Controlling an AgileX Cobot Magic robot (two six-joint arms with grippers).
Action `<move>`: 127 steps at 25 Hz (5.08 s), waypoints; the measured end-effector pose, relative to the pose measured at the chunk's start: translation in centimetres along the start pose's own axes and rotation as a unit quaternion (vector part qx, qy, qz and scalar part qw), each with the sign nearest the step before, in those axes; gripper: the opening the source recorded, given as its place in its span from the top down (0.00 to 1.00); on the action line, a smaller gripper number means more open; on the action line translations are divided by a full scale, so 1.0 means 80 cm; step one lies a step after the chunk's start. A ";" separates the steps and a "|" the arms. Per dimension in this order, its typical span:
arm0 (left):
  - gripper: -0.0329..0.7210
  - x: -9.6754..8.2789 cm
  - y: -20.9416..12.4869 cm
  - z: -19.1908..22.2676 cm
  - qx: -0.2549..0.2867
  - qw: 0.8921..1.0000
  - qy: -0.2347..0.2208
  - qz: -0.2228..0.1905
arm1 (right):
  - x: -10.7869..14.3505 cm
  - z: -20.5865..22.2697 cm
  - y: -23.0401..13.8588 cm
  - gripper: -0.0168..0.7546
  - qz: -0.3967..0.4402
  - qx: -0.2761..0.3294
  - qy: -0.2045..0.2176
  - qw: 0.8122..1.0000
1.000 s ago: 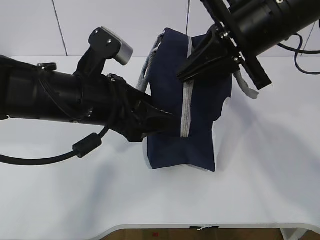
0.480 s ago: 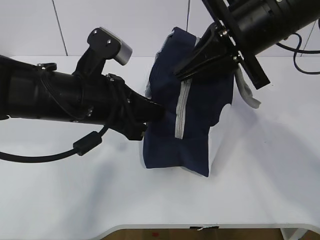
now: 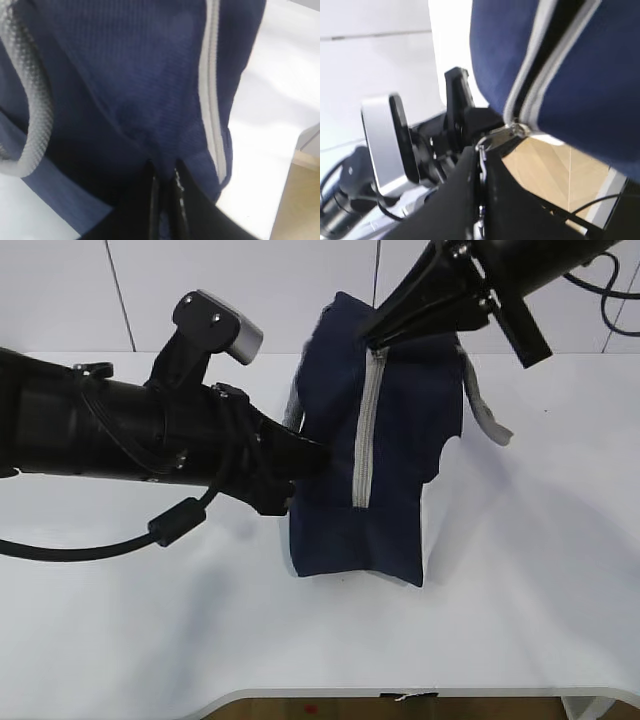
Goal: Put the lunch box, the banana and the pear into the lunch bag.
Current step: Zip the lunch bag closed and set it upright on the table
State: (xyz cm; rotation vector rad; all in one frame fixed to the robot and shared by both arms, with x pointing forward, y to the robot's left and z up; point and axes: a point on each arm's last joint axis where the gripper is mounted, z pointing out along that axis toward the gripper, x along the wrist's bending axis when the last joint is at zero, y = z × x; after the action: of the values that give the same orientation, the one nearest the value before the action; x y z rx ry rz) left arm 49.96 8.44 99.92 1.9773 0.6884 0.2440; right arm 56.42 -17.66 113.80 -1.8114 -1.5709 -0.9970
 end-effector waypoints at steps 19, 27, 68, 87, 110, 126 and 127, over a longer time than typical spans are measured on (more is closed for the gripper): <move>0.96 -0.005 -0.024 -0.001 0.023 0.999 -0.011 -0.020 | -0.015 0.005 0.066 0.97 0.025 -0.015 0.014 0.999; 0.96 -0.005 -0.025 -0.001 0.024 0.999 -0.011 -0.028 | -0.016 0.006 0.109 0.97 0.022 -0.039 0.022 0.999; 0.96 -0.009 -0.020 -0.009 0.021 1.000 -0.017 -0.004 | -0.121 0.052 0.216 0.97 0.129 -0.111 0.126 0.977; 0.96 0.040 -0.033 -0.023 0.087 0.974 0.207 0.014 | -0.136 0.055 0.201 0.97 -0.153 -0.063 0.027 0.986; 0.96 0.082 0.011 -0.025 0.085 0.924 0.359 0.101 | -0.061 -0.002 0.130 0.97 -0.275 -0.040 -0.172 0.945; 0.96 0.084 0.012 -0.024 0.088 0.920 0.361 0.128 | -0.046 0.030 0.025 0.97 -0.278 0.045 -0.213 0.936; 0.96 0.084 0.012 -0.024 0.088 0.920 0.361 0.129 | -0.045 0.032 0.023 0.97 -0.272 0.047 -0.212 0.937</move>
State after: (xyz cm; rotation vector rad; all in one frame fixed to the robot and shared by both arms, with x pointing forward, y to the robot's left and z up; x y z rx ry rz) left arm 54.97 13.33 100.90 2.1424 0.9251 1.1478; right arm 58.54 -18.09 109.54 -1.6268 -2.4330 -0.7571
